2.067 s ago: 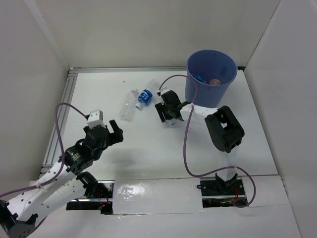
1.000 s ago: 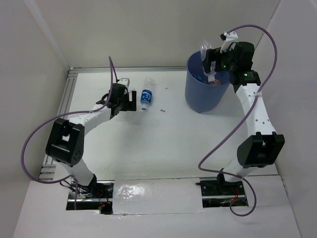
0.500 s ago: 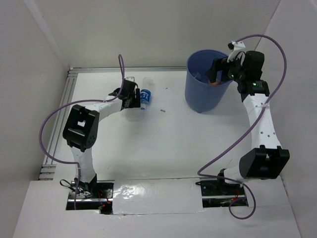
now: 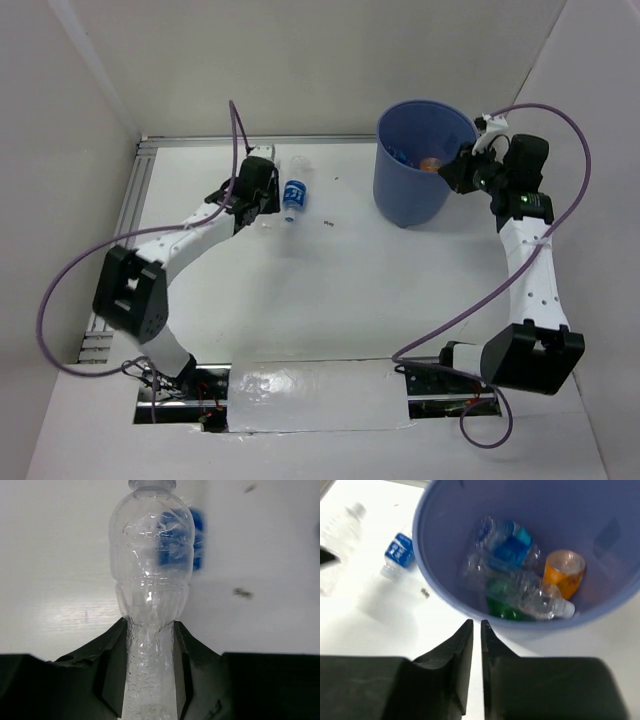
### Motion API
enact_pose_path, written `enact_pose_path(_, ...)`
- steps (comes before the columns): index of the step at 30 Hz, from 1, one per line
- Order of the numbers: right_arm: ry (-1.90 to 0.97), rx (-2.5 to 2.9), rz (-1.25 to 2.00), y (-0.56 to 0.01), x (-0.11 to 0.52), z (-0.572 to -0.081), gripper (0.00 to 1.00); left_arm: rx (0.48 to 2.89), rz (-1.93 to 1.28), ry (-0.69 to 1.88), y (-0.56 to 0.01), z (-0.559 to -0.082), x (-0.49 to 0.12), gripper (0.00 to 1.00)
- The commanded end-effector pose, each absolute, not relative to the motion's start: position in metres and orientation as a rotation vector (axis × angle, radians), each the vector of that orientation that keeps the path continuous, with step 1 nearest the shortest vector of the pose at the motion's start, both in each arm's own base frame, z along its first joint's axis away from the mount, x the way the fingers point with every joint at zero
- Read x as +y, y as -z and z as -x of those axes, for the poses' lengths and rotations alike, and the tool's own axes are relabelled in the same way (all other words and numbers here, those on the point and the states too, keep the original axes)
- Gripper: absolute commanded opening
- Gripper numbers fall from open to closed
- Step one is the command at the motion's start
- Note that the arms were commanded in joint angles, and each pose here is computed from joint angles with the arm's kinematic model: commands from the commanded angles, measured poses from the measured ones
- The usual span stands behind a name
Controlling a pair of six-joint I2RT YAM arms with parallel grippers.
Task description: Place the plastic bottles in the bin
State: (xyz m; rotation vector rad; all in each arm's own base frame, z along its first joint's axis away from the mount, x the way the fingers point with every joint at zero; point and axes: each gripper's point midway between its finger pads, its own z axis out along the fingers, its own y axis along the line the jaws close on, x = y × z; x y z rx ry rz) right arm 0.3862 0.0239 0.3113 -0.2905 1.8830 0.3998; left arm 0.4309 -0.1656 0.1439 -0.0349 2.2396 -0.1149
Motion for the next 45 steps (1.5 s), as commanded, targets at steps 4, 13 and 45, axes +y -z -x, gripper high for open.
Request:
enact_pose_path(4,-0.413,1.816,0.479,-0.301,0.031,-0.344,0.13,1.711,-0.067,0.537,-0.364,-0.408,-0.261,0.14)
enact_pose_path(13,-0.524,1.864,0.641,-0.253,0.047,-0.295,0.45,1.28,-0.152,0.99,-0.499,-0.413,-0.411,0.14)
enact_pose_path(45,-0.542,1.929,0.866,-0.213,0.204,-0.34,0.73,1.527,0.075,0.467,-0.39,-0.338,-0.204,1.0)
